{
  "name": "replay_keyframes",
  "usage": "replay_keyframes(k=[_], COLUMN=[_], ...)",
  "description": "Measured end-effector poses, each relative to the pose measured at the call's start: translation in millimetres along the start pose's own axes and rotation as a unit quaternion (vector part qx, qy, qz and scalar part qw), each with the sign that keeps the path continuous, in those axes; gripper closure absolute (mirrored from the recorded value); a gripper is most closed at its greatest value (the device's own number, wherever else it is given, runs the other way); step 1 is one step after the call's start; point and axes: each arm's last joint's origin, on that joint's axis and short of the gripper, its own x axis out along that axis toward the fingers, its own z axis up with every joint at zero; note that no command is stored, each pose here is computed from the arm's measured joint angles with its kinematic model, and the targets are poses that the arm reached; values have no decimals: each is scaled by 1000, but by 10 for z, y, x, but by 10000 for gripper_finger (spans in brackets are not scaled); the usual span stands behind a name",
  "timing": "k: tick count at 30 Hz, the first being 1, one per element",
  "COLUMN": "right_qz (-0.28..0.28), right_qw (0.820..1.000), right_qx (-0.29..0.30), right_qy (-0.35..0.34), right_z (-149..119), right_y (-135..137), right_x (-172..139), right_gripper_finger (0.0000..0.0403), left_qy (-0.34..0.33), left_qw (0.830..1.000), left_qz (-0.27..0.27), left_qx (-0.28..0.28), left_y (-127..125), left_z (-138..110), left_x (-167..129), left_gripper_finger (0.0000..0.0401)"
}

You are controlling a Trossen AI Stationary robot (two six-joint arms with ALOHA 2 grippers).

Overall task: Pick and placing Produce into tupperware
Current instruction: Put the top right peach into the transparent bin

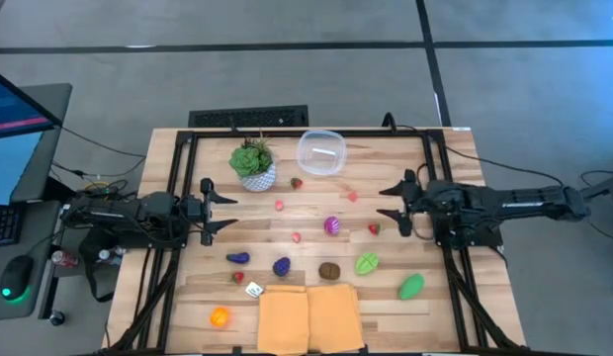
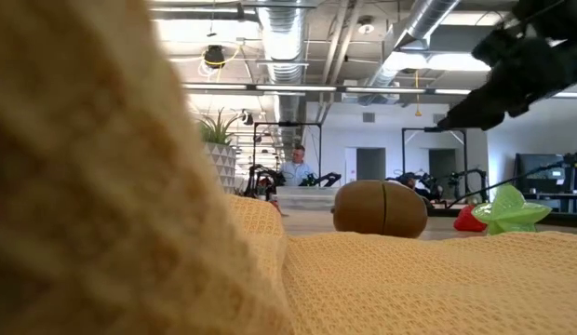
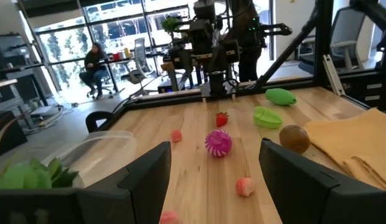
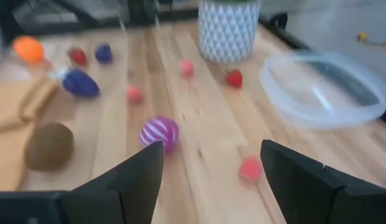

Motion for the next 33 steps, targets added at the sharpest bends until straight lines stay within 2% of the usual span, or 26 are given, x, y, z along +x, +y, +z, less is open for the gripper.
replay_keyframes(k=[5,12,19,25,33], right_qz=[-27,-56,-71,-80,-92], right_qw=[998,992,982,982,980], right_qx=[13,-1,-18,-2,6], right_qy=[51,114,172,174,177], right_z=[51,207,101,36,9], right_y=[11,-41,-112,-156,-222], right_x=[240,537,818,981,1025], right_gripper_finger=[112,112,112,112,112], left_qy=[1,2,3,4,6], left_qw=[1000,1000,999,999,998], left_qz=[-1,-6,-33,-38,-51], left_qx=[0,-5,-14,-17,-34], left_y=[-1,-4,-20,-23,-31], left_z=[-2,-4,-10,-11,-16], left_x=[0,0,-1,-1,-2], left_gripper_finger=[168,168,168,168,168])
